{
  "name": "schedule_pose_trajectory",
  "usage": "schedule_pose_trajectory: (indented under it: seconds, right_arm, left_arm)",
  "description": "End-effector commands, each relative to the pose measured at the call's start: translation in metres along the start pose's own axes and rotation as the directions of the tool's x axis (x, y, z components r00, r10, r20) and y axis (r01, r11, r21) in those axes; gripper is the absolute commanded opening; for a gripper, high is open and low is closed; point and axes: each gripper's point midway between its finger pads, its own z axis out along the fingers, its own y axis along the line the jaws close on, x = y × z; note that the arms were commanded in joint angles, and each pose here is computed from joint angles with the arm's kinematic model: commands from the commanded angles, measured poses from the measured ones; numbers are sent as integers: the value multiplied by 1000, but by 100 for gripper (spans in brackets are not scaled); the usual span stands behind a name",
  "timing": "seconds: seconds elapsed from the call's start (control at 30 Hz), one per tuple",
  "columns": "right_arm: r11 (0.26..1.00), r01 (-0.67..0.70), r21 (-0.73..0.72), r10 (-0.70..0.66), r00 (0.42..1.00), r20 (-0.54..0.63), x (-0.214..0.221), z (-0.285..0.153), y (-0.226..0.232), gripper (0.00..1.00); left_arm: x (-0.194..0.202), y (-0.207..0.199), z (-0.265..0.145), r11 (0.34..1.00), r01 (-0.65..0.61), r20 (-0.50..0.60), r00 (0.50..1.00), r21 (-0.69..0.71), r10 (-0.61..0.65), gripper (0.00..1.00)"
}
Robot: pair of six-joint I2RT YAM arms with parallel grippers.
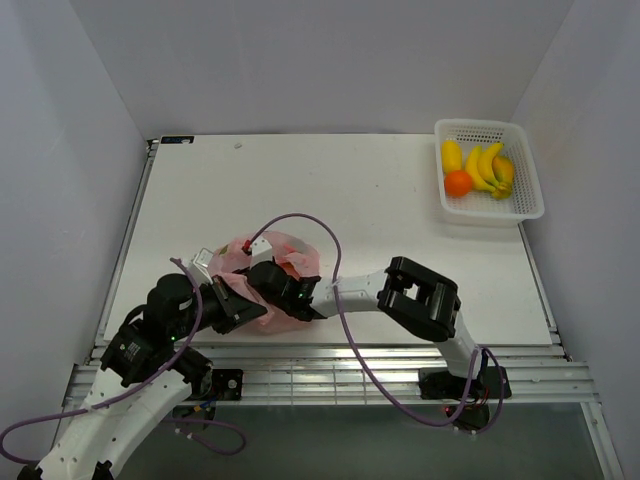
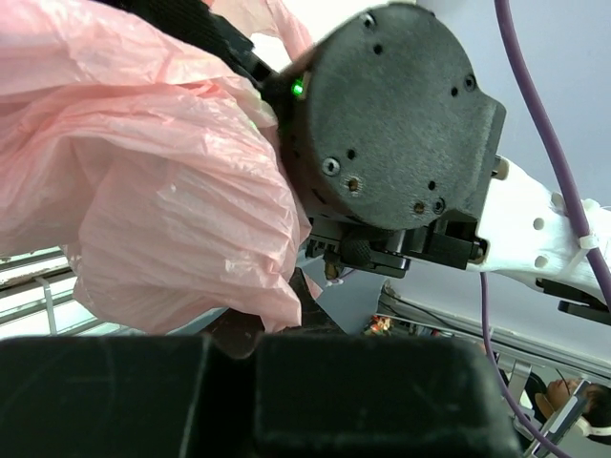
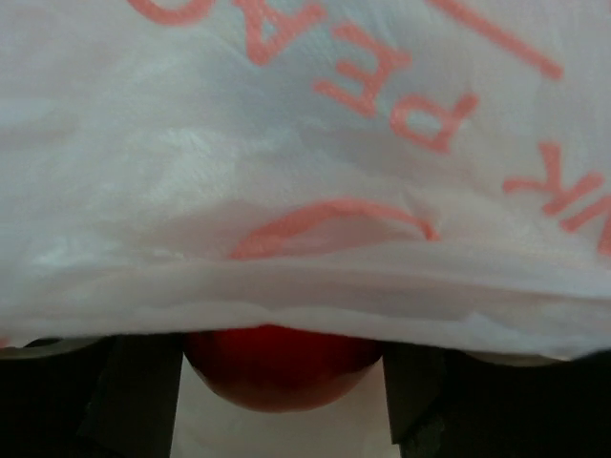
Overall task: Take the fake fruits out of the plastic bag
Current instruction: Take out the fake fruit from the plastic bag.
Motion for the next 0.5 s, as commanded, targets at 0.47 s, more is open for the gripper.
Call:
schedule_pose_trajectory:
  seconds: [0.47]
  right_arm:
    - [998, -21, 64, 1, 952, 306, -114, -157, -67, 27]
  left_arm:
    - [-24, -20, 24, 996, -72, 55, 996, 45, 69, 0]
